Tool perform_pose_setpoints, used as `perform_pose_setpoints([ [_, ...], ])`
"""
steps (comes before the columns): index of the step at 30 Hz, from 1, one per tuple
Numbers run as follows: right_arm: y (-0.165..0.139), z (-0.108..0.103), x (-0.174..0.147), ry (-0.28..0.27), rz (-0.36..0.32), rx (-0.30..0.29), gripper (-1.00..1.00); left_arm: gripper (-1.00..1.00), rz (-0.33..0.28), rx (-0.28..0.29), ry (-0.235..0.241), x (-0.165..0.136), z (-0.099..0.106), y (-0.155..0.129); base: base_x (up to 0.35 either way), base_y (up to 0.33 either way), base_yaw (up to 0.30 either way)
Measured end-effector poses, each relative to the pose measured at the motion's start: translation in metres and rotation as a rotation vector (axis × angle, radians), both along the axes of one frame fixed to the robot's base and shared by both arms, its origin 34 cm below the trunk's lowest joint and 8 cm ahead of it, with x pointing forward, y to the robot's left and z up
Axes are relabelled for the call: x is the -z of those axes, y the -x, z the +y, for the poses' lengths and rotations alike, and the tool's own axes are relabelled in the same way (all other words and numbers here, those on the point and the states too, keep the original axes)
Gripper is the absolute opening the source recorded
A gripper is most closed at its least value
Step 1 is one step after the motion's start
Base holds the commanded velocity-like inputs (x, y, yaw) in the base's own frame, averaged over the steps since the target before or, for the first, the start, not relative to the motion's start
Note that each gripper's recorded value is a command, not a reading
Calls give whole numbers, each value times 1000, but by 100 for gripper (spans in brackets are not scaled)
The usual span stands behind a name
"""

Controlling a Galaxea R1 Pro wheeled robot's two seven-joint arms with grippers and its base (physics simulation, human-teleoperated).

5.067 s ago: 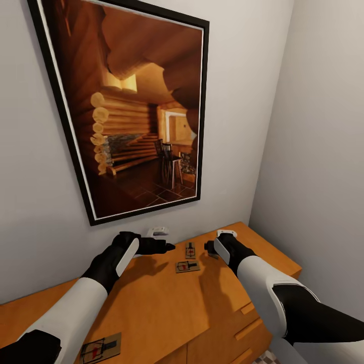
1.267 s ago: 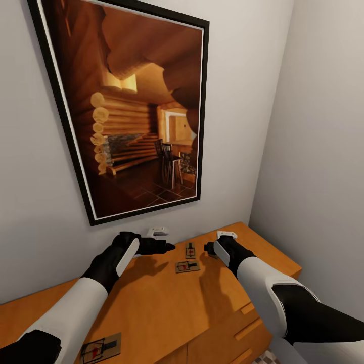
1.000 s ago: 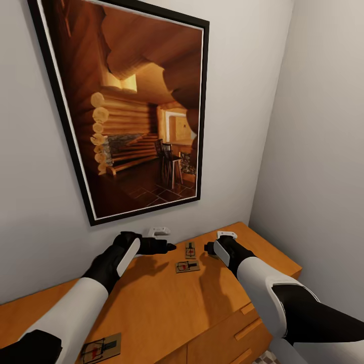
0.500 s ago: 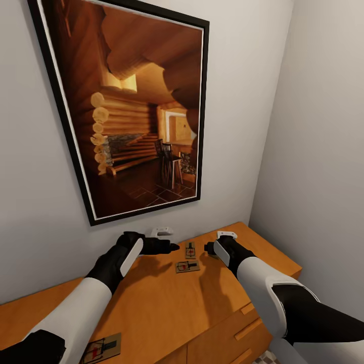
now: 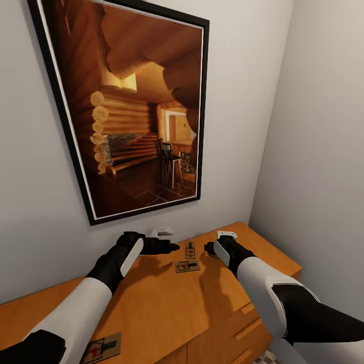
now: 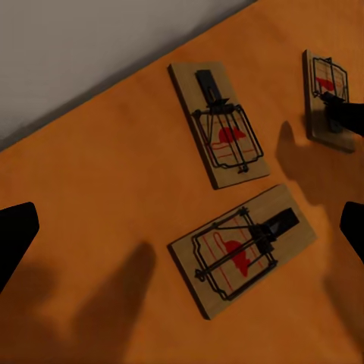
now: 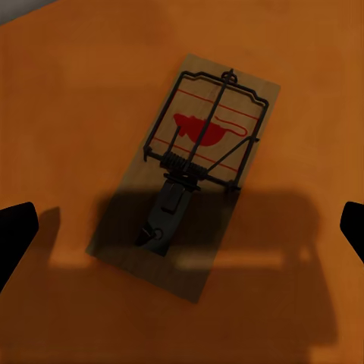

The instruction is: Take the four mousetraps from the cabinet in the bathroom and place them on the bathroom floor. Make sure all four end up on the same floor surface, and ensure that at least two of them are either under or directly next to the same bathroom sink.

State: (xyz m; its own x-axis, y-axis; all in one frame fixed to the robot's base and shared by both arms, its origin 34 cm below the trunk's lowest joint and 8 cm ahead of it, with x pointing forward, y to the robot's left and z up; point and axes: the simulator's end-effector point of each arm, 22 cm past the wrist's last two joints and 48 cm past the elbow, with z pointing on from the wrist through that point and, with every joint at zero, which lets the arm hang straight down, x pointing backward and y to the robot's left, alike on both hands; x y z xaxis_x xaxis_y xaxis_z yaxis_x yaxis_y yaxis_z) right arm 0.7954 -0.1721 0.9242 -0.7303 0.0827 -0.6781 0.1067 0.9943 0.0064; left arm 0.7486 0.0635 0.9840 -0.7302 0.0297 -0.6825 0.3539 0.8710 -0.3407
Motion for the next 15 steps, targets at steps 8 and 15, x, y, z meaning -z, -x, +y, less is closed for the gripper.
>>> perform_pose_setpoints([
  [8,-1,0,8,0,0,0,100,100,0,1,0,8,0,-1,0,0,0],
  [15,-1,0,8,1,-1,0,100,100,1,1,0,8,0,-1,0,0,0],
])
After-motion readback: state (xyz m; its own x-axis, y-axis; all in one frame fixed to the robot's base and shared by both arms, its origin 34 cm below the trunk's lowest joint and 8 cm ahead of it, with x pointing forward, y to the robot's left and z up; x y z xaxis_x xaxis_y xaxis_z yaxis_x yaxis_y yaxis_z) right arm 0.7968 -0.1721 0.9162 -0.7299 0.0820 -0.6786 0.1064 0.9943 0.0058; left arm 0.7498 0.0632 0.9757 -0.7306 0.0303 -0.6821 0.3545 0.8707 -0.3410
